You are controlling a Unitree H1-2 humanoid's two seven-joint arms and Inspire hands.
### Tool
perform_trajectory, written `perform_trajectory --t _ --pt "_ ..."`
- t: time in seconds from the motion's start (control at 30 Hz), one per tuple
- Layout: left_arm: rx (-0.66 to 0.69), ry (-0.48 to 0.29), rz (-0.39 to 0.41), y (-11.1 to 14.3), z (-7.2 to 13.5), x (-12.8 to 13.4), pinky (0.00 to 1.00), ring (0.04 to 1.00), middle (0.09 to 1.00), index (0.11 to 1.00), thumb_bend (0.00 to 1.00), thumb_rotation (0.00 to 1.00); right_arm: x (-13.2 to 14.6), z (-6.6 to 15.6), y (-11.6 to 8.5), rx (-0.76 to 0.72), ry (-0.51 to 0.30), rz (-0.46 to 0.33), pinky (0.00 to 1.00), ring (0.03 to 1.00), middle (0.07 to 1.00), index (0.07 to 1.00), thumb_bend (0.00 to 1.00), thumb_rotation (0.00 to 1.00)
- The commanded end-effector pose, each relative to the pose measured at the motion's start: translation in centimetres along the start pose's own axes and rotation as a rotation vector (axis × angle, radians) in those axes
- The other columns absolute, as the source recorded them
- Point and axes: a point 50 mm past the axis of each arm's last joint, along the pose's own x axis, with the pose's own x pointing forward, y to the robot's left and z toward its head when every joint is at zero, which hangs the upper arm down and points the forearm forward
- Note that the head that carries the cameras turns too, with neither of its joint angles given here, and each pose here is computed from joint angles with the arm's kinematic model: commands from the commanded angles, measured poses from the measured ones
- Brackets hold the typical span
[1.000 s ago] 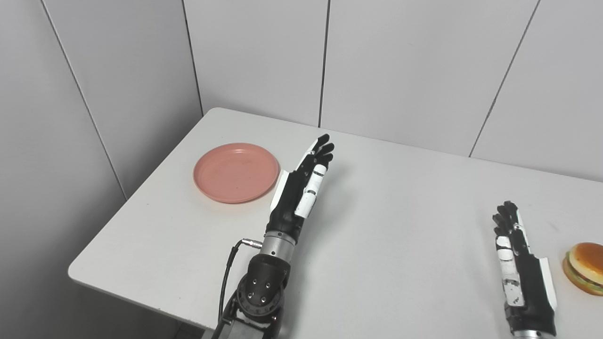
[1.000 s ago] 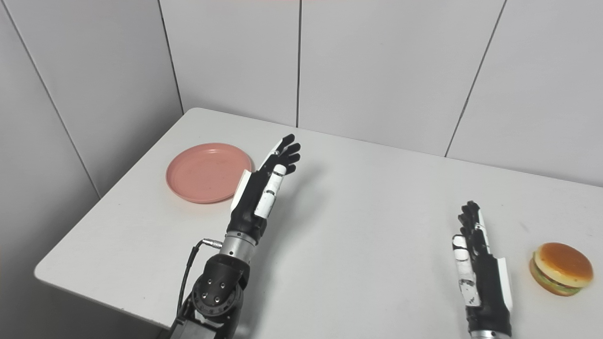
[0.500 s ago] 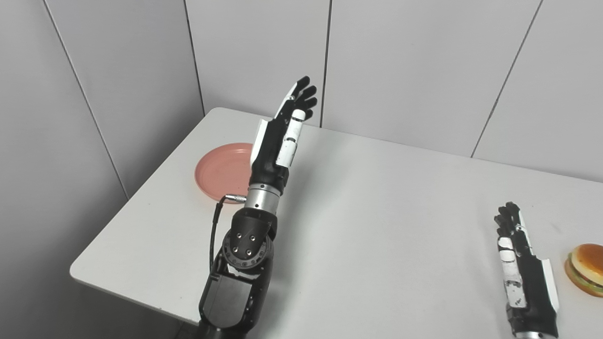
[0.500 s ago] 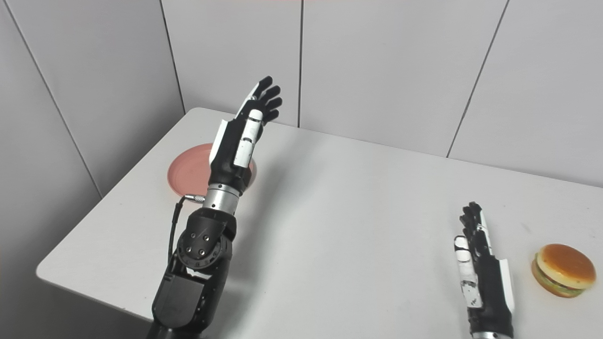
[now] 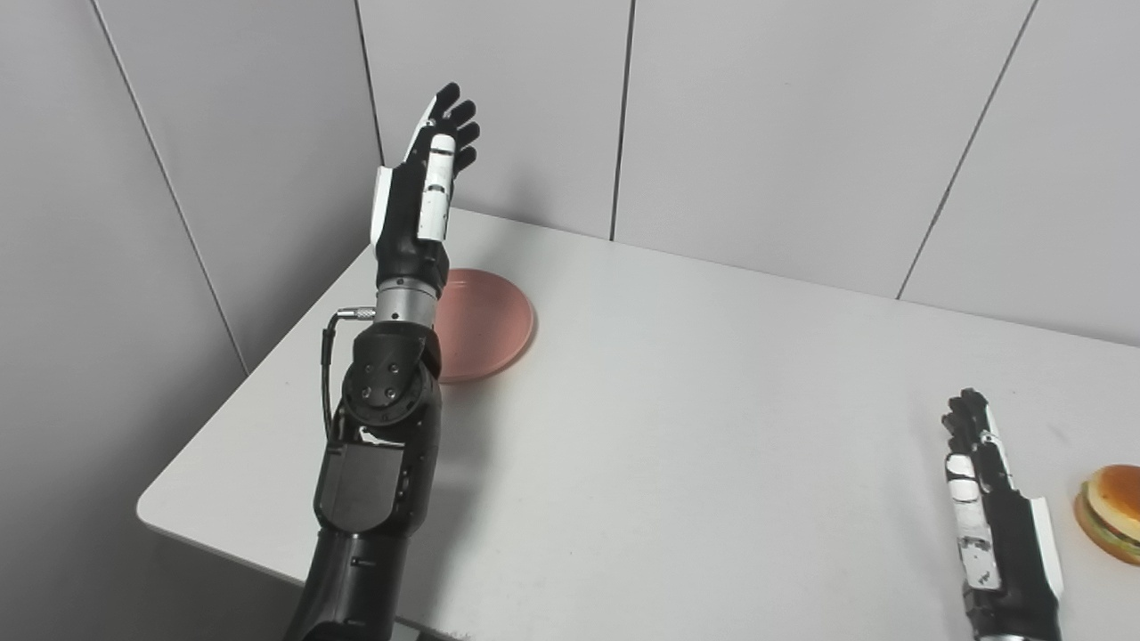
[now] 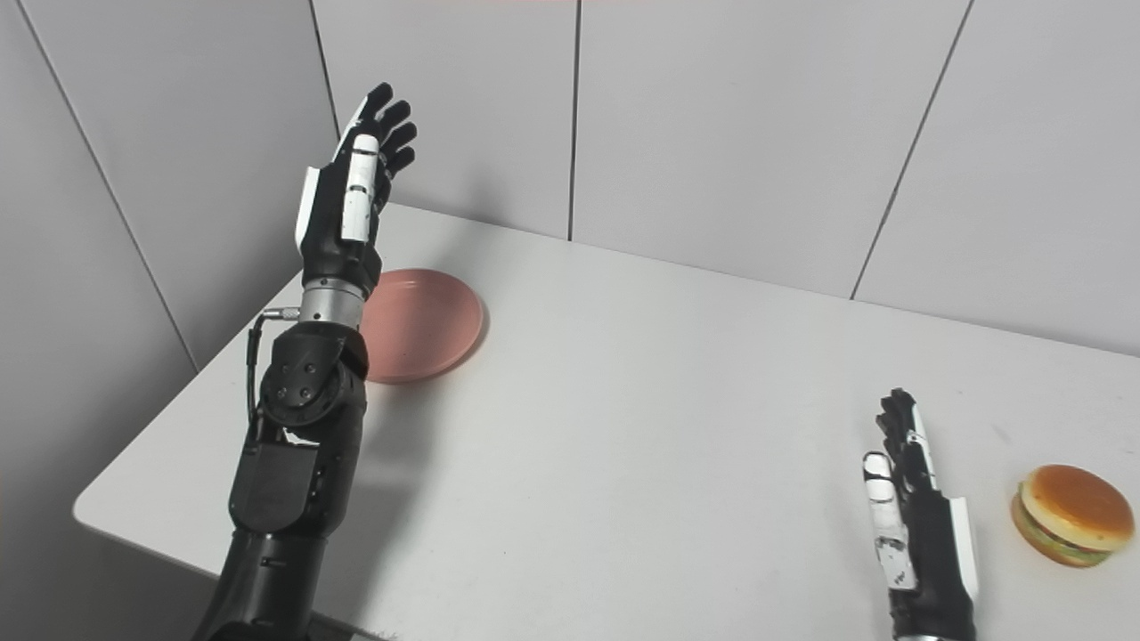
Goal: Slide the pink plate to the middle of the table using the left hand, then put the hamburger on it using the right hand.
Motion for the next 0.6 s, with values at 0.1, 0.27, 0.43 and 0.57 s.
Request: perform_trajectory --t 0.1,0.27,0.43,0.57 --pt "-0.023 -0.024 0.034 1.8 1.7 2.7 0.84 0.827 0.859 0.854 0.39 1.00 -2.6 -2.4 0.3 0.018 0.100 -0.003 0.97 0.949 0.956 0.964 0.25 1.00" --pt "-0.088 0.020 0.057 3.6 1.6 3.3 0.83 0.850 0.862 0.850 0.37 1.00 -2.7 -2.3 0.3 0.021 0.103 -0.002 0.97 0.948 0.954 0.964 0.24 1.00" --pt "-0.105 0.053 0.073 5.0 1.4 3.5 0.85 0.856 0.862 0.847 0.35 1.00 -2.7 -2.4 0.2 0.025 0.095 0.007 0.98 0.956 0.963 0.972 0.24 1.00" --pt "-0.102 0.069 0.082 6.0 1.0 3.6 0.86 0.864 0.866 0.851 0.35 1.00 -2.7 -2.4 0.1 0.037 0.103 0.003 0.98 0.957 0.965 0.975 0.22 1.00"
